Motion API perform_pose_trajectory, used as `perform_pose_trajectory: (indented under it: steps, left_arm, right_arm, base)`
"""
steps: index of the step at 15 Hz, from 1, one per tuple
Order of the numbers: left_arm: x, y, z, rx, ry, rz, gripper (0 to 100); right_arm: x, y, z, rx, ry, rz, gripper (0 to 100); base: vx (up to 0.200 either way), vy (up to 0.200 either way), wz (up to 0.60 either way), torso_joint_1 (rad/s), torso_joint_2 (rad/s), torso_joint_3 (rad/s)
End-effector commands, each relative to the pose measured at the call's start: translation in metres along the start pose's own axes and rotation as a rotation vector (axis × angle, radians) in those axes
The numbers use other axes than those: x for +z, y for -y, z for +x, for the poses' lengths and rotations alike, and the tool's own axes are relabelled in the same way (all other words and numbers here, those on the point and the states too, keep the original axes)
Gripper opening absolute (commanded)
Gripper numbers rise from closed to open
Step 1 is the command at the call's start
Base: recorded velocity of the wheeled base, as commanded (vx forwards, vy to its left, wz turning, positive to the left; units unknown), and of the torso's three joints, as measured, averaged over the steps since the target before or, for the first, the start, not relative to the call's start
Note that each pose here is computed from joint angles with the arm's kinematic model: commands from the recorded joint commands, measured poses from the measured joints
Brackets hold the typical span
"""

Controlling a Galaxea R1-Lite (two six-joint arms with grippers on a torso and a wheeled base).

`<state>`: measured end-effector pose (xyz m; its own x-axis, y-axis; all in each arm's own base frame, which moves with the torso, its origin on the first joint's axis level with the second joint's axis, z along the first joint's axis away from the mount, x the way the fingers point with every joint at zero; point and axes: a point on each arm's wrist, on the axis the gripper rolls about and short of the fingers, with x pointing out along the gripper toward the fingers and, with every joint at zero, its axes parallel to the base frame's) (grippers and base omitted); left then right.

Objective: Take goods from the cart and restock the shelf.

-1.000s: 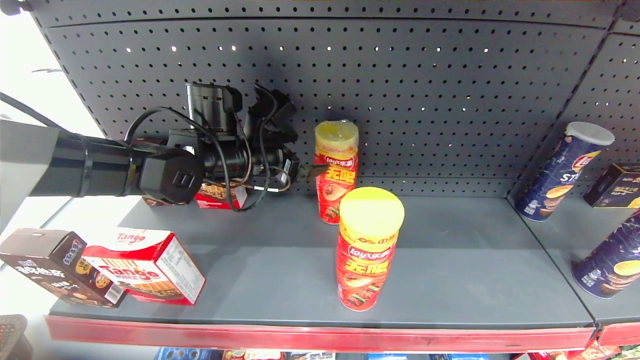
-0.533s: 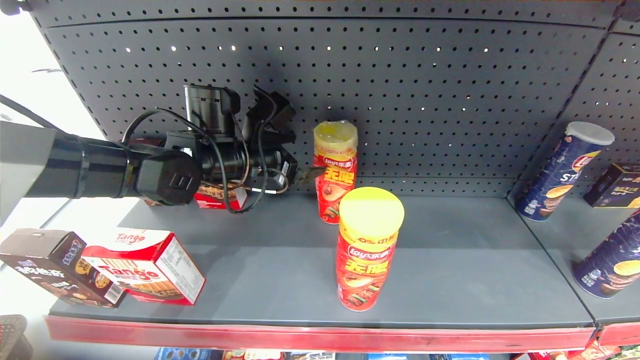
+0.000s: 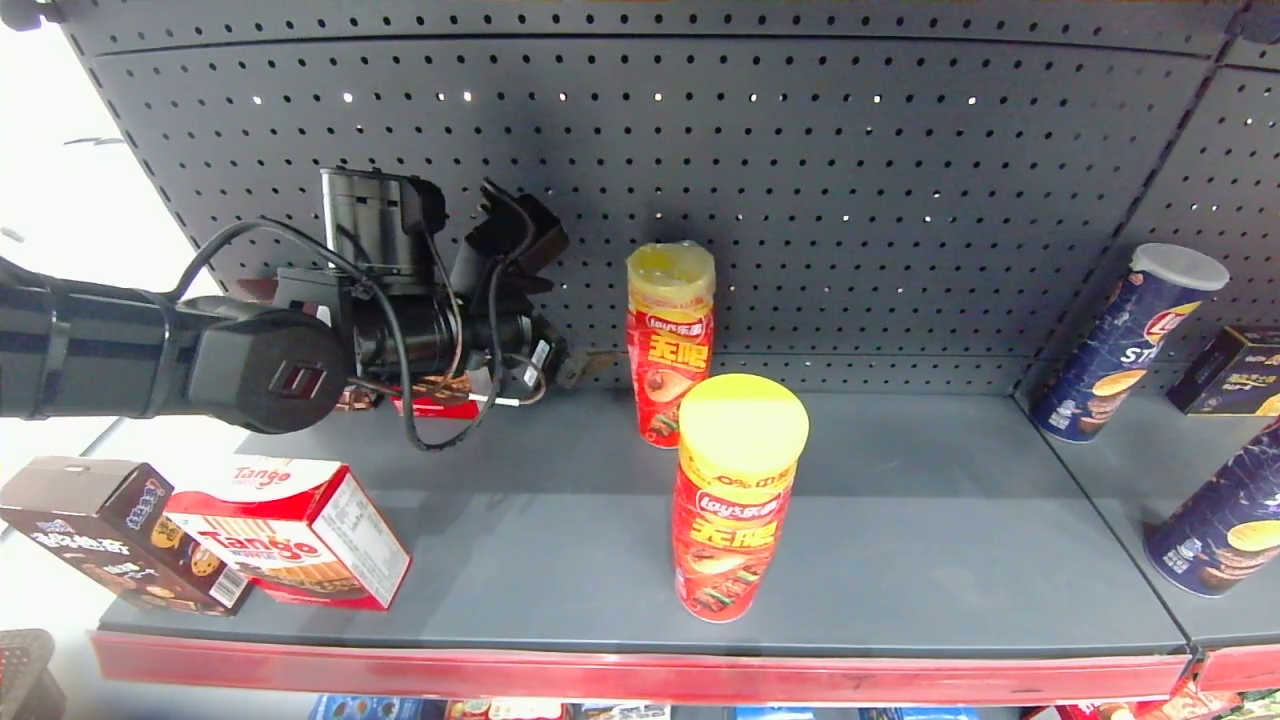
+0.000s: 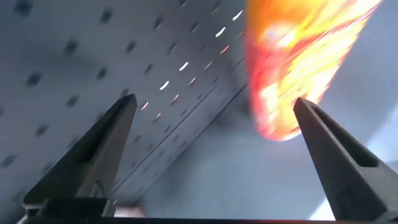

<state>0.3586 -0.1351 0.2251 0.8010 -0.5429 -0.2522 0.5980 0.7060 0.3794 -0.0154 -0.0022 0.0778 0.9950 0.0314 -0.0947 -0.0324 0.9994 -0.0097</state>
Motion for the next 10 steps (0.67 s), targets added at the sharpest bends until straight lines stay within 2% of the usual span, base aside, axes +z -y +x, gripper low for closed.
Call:
perform_pose_trajectory:
  steps: [1, 4, 10]
  left_arm:
    - [-0.002, 0.005, -0.002, 0.042, -0.037, 0.014, 100]
    - [-0.009, 0.009, 0.005, 0.125, -0.105, 0.009, 100]
    - [-0.030, 0.014, 0.027, 0.094, -0.152, -0.006, 100]
  right_arm:
    - [0.000, 0.000, 0.000, 0.001, -0.002, -0.001, 100]
    - [0.000, 0.000, 0.000, 0.001, -0.002, -0.001, 100]
    - [0.000, 0.000, 0.000, 0.001, -0.002, -0.001, 100]
  base:
    - [0.000, 0.000, 0.00, 0.000, 0.00, 0.000]
    - [0.000, 0.000, 0.00, 0.000, 0.00, 0.000]
    - [0.000, 0.000, 0.00, 0.000, 0.00, 0.000]
